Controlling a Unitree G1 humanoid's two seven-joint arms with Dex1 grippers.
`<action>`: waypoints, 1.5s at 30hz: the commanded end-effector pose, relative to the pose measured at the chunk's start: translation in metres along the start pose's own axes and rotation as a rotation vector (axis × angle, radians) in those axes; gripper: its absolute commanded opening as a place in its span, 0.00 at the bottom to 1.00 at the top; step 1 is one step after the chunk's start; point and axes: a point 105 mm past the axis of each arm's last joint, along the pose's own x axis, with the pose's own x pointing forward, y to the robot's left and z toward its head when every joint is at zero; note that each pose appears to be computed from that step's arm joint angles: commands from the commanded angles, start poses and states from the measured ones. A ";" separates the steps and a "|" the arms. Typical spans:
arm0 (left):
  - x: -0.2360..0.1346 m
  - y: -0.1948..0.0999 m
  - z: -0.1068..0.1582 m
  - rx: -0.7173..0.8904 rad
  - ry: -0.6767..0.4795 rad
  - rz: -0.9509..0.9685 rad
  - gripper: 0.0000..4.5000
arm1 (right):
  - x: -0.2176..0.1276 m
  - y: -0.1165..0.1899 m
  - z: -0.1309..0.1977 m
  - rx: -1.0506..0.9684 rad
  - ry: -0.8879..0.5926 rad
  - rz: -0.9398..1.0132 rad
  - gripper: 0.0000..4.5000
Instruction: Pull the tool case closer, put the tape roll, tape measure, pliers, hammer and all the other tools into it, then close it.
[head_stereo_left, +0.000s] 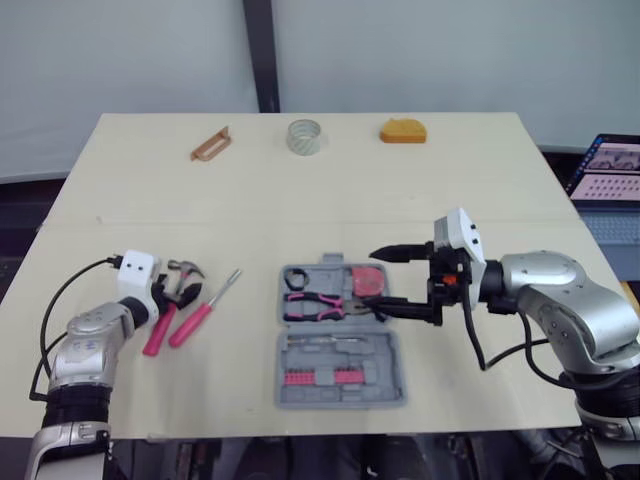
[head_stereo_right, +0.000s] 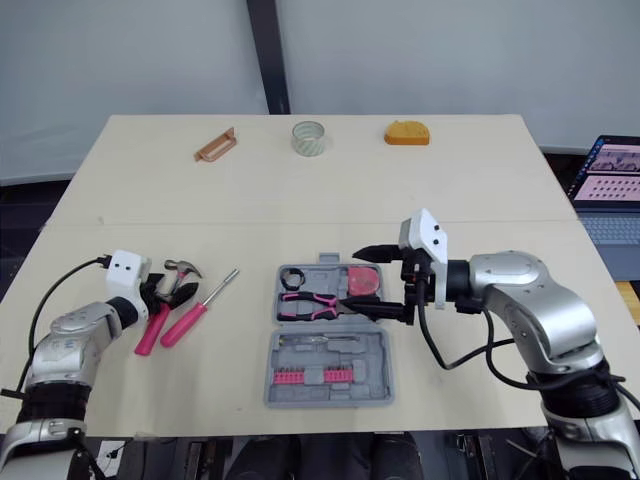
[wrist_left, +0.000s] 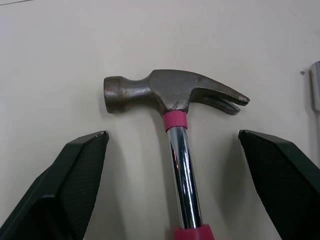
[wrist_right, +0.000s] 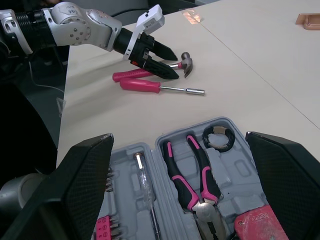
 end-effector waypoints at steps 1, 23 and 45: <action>0.005 -0.011 -0.010 -0.010 0.036 -0.038 0.80 | -0.001 0.006 0.008 -0.051 -0.010 0.019 1.00; -0.009 0.001 0.015 0.132 0.028 -0.055 0.01 | -0.003 0.004 0.007 -0.040 -0.011 0.010 1.00; -0.056 -0.132 0.093 0.637 0.194 -0.729 0.01 | -0.035 0.012 -0.030 -0.022 0.129 0.073 1.00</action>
